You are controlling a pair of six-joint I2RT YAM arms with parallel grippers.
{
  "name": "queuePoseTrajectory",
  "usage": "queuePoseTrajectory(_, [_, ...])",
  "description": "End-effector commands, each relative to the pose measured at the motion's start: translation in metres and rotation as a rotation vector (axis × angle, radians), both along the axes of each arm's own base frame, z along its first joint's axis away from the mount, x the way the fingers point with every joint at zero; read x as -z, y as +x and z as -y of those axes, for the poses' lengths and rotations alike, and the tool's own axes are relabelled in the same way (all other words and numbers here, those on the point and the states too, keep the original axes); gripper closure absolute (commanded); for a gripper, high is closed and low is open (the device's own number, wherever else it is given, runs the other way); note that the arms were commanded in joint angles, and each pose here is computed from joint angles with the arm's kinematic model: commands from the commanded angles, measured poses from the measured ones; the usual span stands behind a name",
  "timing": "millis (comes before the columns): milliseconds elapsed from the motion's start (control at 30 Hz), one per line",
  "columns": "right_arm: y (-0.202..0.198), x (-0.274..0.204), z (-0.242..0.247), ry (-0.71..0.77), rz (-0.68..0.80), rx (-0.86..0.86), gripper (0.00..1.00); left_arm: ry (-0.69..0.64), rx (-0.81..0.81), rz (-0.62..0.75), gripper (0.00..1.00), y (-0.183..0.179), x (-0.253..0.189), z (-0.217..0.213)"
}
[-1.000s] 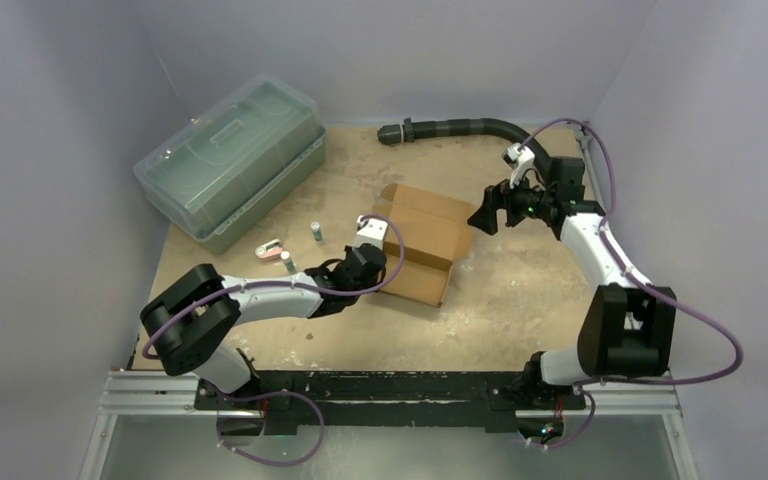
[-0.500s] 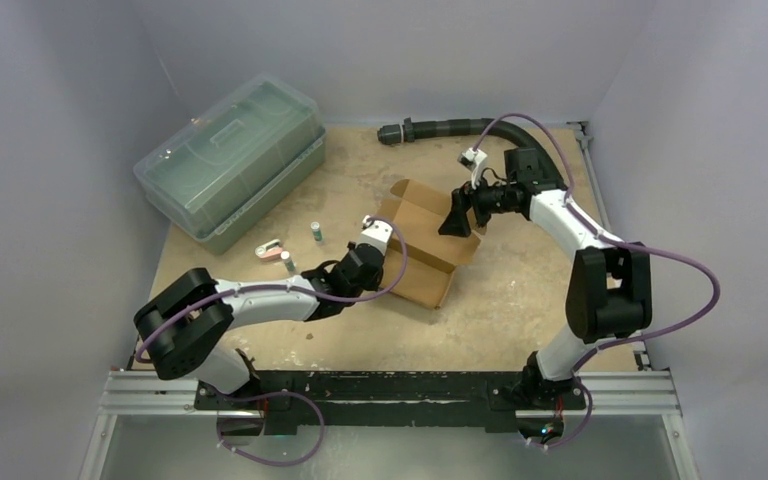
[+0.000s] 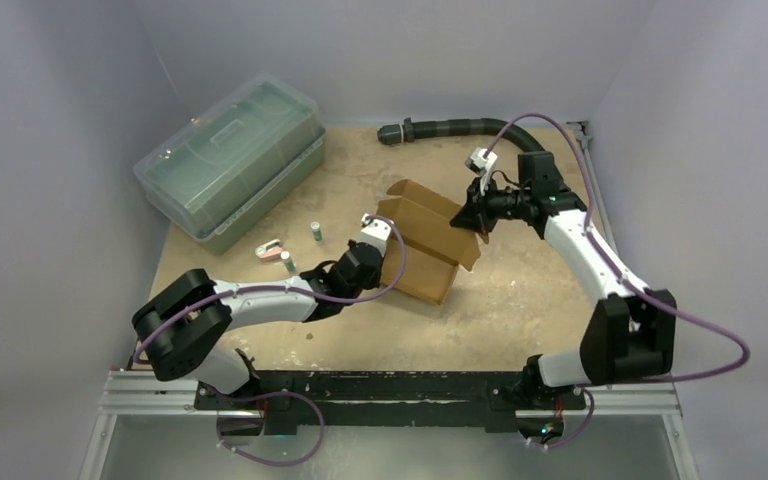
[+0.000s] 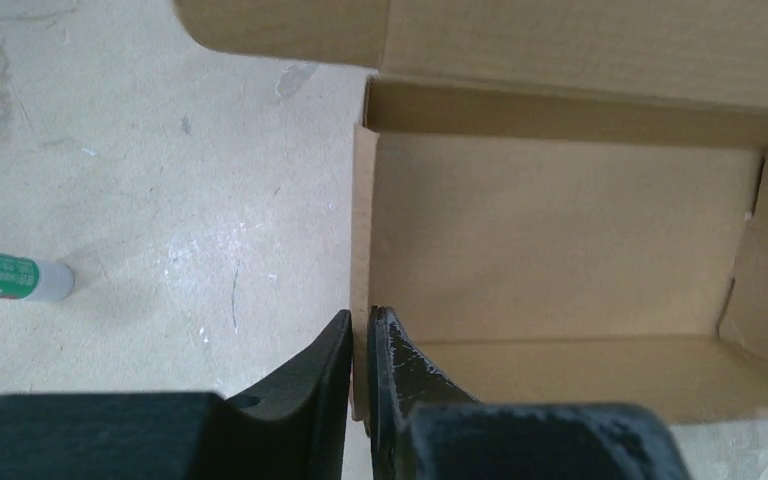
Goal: Fold the paper box
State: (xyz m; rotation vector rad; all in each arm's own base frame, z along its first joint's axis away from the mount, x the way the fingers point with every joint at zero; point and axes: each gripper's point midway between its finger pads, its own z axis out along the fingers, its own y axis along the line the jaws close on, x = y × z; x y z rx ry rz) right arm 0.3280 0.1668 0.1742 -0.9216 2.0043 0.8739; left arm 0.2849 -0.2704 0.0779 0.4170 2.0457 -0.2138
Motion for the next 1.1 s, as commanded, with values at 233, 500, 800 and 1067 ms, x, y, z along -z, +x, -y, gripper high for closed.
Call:
queuePoseTrajectory(233, [-0.006,-0.034,-0.003,-0.049,0.245,-0.038,1.00,-0.129,0.034,-0.010,0.75,0.010,-0.013,0.012])
queuePoseTrajectory(500, [-0.008,-0.031,-0.007,-0.062,0.245,-0.048,1.00,-0.163,0.024,0.027,0.72,0.018,-0.029,0.010])
queuePoseTrajectory(800, [-0.012,-0.032,-0.012,-0.070,0.263,-0.064,1.00,-0.167,0.031,0.035,0.68,0.033,-0.028,0.021])
queuePoseTrajectory(1067, [-0.016,-0.035,-0.015,-0.065,0.275,-0.080,1.00,-0.157,0.015,0.053,0.74,0.045,-0.021,0.026])
